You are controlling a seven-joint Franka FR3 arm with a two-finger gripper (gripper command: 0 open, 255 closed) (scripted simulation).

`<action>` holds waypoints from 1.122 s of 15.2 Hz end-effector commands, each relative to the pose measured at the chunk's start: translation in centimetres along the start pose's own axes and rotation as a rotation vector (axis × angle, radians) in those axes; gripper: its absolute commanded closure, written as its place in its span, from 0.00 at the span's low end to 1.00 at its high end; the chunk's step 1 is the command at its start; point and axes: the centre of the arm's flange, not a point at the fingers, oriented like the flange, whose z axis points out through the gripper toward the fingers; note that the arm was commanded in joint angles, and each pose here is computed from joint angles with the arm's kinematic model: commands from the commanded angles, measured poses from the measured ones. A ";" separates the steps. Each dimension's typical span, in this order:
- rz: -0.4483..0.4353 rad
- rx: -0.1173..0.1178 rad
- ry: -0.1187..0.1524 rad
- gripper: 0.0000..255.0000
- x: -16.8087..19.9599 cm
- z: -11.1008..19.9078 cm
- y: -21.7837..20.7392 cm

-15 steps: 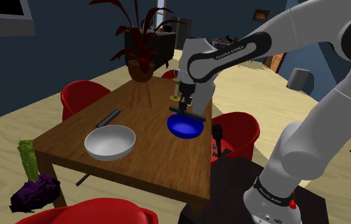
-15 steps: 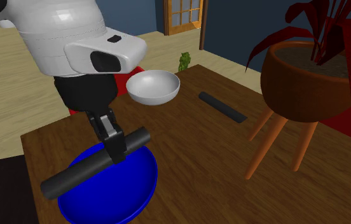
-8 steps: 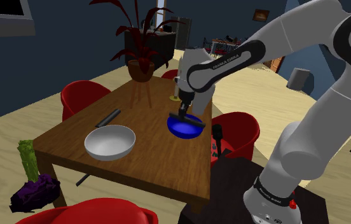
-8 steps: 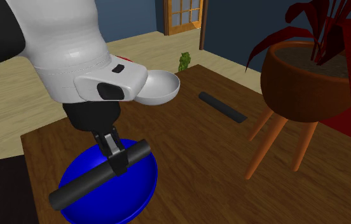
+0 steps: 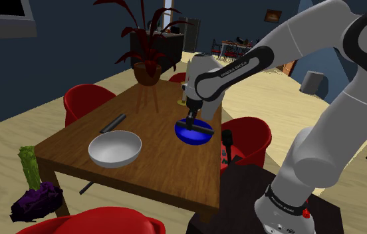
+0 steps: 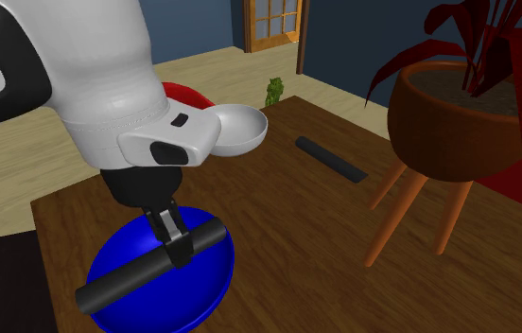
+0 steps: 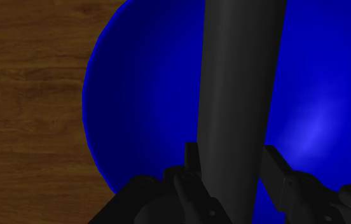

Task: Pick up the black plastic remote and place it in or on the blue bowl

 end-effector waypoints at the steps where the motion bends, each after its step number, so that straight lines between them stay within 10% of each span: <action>1: 0.000 0.000 -0.001 1.00 0.0 0.0 0.0; 2: 0.000 0.000 -0.001 1.00 0.0 0.0 0.0; 3: 0.000 0.000 -0.001 0.00 0.0 0.0 0.0; 17: 0.000 0.000 -0.001 0.00 0.0 -5.0 0.0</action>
